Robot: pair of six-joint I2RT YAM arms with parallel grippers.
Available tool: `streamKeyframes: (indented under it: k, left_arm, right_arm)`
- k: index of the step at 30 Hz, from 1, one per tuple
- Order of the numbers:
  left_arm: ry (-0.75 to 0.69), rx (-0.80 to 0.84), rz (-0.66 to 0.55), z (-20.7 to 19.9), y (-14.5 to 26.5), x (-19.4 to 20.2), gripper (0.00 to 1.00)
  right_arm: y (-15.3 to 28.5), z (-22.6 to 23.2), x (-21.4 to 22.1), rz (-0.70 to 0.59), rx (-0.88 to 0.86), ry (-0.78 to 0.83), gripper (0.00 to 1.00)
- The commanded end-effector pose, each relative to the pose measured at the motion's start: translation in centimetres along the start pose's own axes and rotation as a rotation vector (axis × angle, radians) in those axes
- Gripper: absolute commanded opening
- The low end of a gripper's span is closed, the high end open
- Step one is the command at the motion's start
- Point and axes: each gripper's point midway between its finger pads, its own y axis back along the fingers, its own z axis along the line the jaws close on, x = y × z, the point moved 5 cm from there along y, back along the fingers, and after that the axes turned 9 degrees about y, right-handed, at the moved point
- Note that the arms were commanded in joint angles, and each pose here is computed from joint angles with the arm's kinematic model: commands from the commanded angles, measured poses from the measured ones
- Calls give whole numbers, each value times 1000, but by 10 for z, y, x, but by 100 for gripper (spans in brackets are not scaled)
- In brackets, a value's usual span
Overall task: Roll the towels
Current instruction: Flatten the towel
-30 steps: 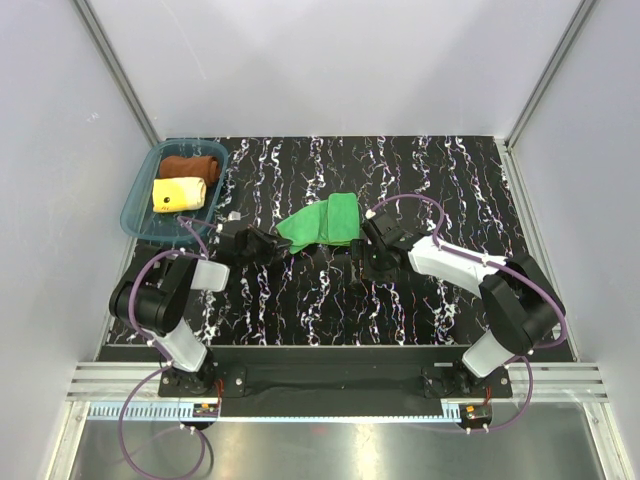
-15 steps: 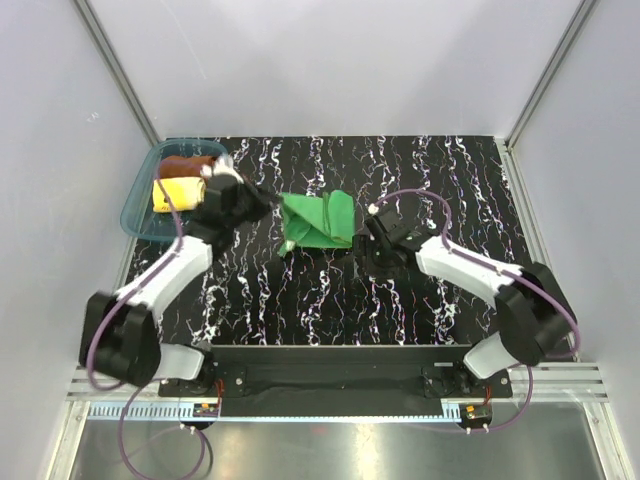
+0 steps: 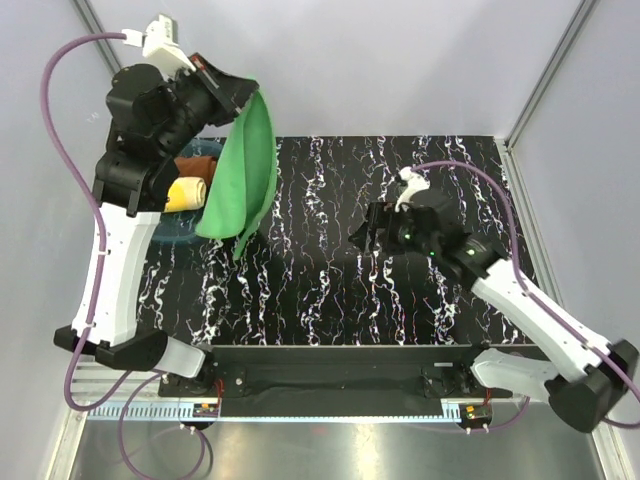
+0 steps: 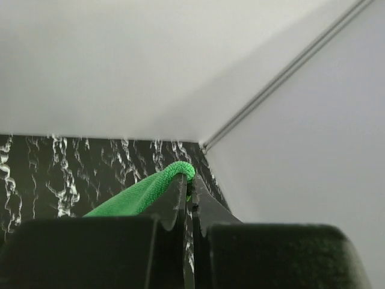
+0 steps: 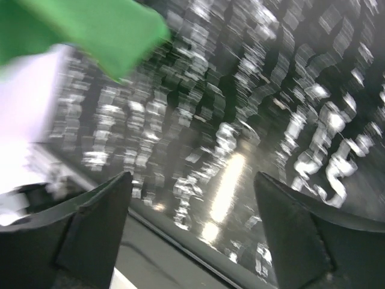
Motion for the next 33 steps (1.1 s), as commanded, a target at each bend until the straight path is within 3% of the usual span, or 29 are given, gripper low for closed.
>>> streamKeyframes:
  k: [1,6,16,24,29,33]
  left_arm:
    - [-2,-67,195,20,-3,42,0]
    - [-3,-50,193,10,10,42,0]
    - [-18,-50,222,4,12,41,0]
    - [-19,3,213,-17,23,29,0]
    - [-15,-5,219,-16,23,30,0]
    - [-6,-13,206,-14,24,30,0]
  right_arm:
    - [33,36,-43,-182,-214,69,93]
    - [15,52,-38,-136,-295,76,91]
    - [-69,69,39,7,-22,210,82]
    - [-123,42,58,7,223,276,81]
    - [-148,44,71,68,224,300,78]
    - [-163,62,84,35,142,184,76]
